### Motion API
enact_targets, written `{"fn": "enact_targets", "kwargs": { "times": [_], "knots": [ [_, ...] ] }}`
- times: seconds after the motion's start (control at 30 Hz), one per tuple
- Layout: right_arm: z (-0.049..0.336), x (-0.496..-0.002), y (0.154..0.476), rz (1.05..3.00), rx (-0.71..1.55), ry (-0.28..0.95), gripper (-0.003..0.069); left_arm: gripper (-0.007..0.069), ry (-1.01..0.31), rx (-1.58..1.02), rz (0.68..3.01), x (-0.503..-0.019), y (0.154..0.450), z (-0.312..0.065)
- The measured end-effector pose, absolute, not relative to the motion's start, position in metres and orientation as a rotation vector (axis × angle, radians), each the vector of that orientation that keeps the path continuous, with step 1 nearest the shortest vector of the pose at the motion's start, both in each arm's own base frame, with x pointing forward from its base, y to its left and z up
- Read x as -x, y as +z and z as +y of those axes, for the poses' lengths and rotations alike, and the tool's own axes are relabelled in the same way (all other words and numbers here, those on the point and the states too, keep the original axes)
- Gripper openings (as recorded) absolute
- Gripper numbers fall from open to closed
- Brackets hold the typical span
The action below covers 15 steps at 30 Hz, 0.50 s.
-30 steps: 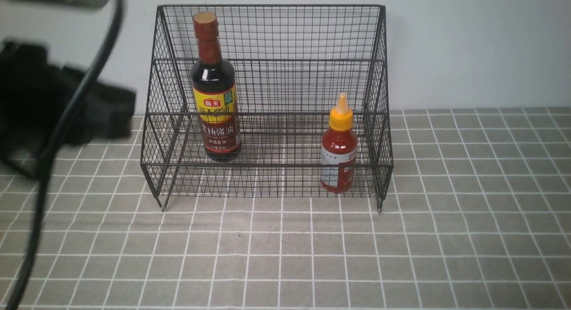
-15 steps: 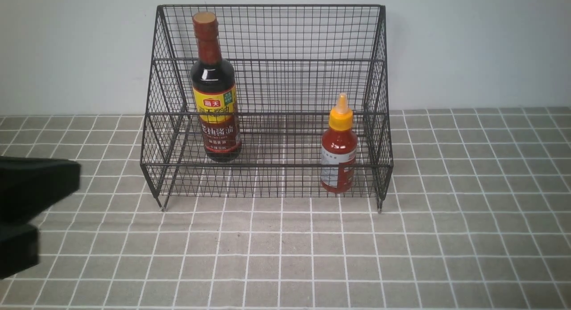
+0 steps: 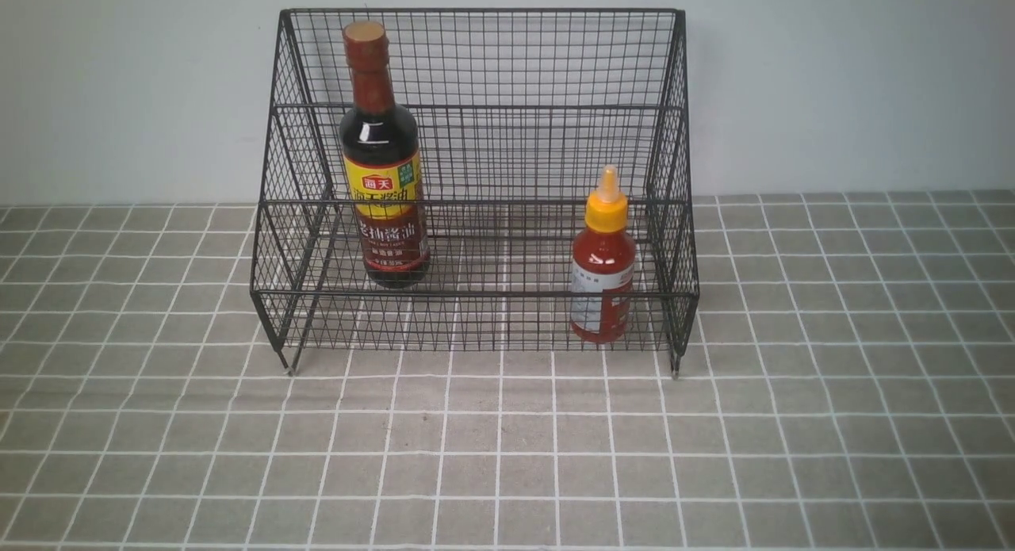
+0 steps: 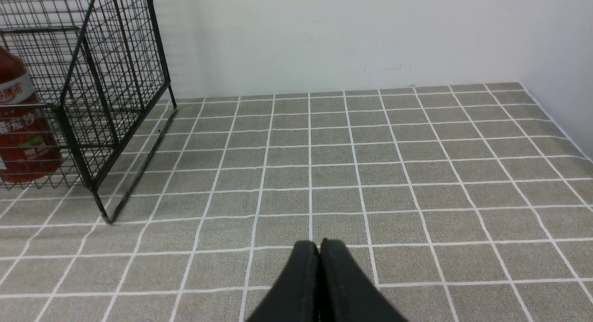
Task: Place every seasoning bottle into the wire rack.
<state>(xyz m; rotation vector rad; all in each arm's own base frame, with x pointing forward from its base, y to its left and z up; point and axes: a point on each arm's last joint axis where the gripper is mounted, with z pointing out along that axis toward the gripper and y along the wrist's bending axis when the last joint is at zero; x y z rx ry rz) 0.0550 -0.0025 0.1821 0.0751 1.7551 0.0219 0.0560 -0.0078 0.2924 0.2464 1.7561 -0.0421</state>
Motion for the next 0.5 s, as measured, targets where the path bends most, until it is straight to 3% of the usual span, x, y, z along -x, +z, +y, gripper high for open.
{"fn": "enact_targets", "kwargs": {
  "times": [0.03,0.07,0.23,0.37,0.5],
  "knots": [
    [-0.003,-0.055,0.182,1.755,-0.075,0.022,-0.0015,-0.0007,-0.041,-0.239,1.748,-0.054,0.290,-0.007],
    [-0.003,-0.055,0.182,1.755,-0.075,0.022,-0.0015,-0.0007,-0.013,-0.209,1.763,-0.053,0.261,-0.005],
    [-0.003,-0.055,0.182,1.755,-0.075,0.022,-0.0015,-0.0007,0.052,-0.123,1.823,-0.049,0.202,0.000],
    [-0.003,-0.055,0.182,1.756,-0.075,0.022,-0.0015,-0.0007,0.054,-0.093,1.902,-0.051,0.173,0.001],
    [-0.003,-0.055,0.182,1.759,-0.076,0.022,-0.0015,-0.0007,0.036,-0.080,1.890,-0.052,0.171,0.000]
  ]
}}
